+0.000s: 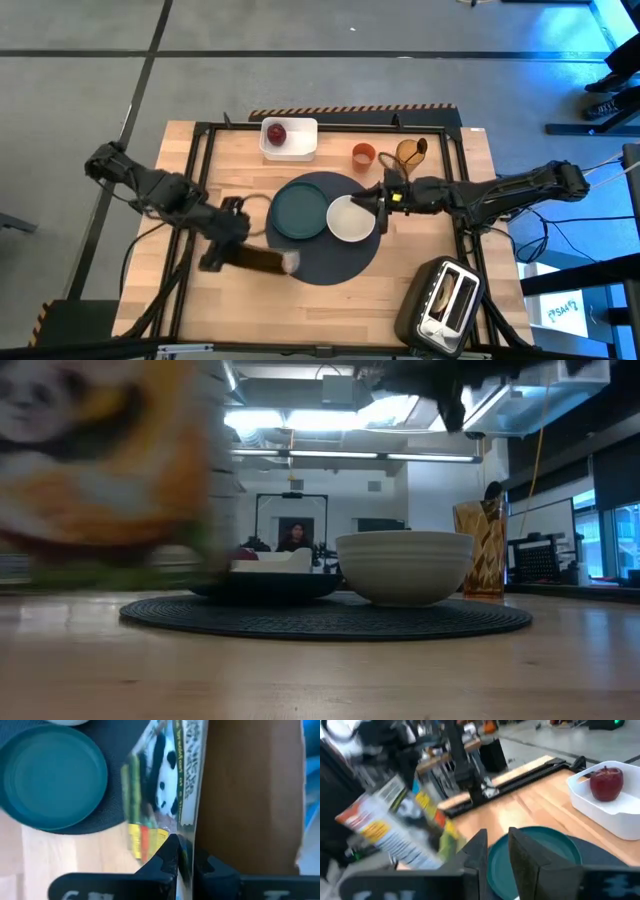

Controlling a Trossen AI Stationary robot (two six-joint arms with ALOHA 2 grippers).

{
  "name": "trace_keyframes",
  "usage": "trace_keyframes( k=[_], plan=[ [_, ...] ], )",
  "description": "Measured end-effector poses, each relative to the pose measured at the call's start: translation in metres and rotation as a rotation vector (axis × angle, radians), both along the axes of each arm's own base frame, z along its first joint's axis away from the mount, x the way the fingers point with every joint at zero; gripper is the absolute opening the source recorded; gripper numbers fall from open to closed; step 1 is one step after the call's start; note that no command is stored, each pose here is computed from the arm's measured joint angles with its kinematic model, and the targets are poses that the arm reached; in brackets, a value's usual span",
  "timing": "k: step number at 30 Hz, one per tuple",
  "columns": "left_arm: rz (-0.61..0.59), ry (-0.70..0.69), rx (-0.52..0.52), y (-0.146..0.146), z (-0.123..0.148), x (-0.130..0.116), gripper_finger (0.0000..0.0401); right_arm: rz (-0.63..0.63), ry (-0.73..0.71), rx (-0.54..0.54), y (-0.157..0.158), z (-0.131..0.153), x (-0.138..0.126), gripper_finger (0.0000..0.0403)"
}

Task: Arrange a breakfast setting
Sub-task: Pour the cereal from the cereal box into the white bowl

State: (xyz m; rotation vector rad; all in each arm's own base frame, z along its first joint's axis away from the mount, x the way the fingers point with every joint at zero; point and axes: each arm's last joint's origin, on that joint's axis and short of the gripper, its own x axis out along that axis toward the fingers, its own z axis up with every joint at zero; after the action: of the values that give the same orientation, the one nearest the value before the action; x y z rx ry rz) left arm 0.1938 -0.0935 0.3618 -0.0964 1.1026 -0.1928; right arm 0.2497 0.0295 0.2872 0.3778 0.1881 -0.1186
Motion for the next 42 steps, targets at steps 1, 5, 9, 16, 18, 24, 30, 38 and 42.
trace_keyframes(
  k=[1,5,9,16,18,24,30,38,42],
  plan=[
    [0.016,0.001,-0.018,0.003,0.0,0.002,0.0001,0.014,0.028,-0.016,0.002,0.005,0.0,0.0073],
    [0.016,0.016,-0.076,0.006,0.0,0.006,0.0001,0.086,0.051,-0.064,0.005,0.021,0.004,0.0115],
    [0.022,-0.035,-0.129,0.01,0.013,0.01,0.0,0.172,-0.001,-0.134,0.014,0.024,0.012,0.0188],
    [0.159,-0.184,-0.131,0.029,0.051,0.011,0.0,0.233,-0.065,-0.176,0.024,0.007,0.04,0.0331],
    [0.226,-0.225,-0.121,0.037,0.06,0.011,0.0,0.239,-0.08,-0.167,0.026,0.002,0.048,0.0357],
    [0.318,-0.331,-0.095,0.053,0.085,0.006,0.0,0.213,-0.046,-0.217,0.027,-0.016,0.062,0.0382],
    [0.354,-0.384,-0.081,0.062,0.097,0.003,0.0,0.161,-0.112,-0.231,0.021,-0.017,0.071,0.0383],
    [0.352,-0.435,-0.055,0.069,0.099,0.014,0.0,0.219,-0.065,-0.23,0.023,-0.001,0.117,0.0366],
    [0.347,-0.477,-0.07,0.069,0.103,0.017,0.0,0.229,0.08,-0.226,0.022,0.001,0.135,0.0321]
  ],
)
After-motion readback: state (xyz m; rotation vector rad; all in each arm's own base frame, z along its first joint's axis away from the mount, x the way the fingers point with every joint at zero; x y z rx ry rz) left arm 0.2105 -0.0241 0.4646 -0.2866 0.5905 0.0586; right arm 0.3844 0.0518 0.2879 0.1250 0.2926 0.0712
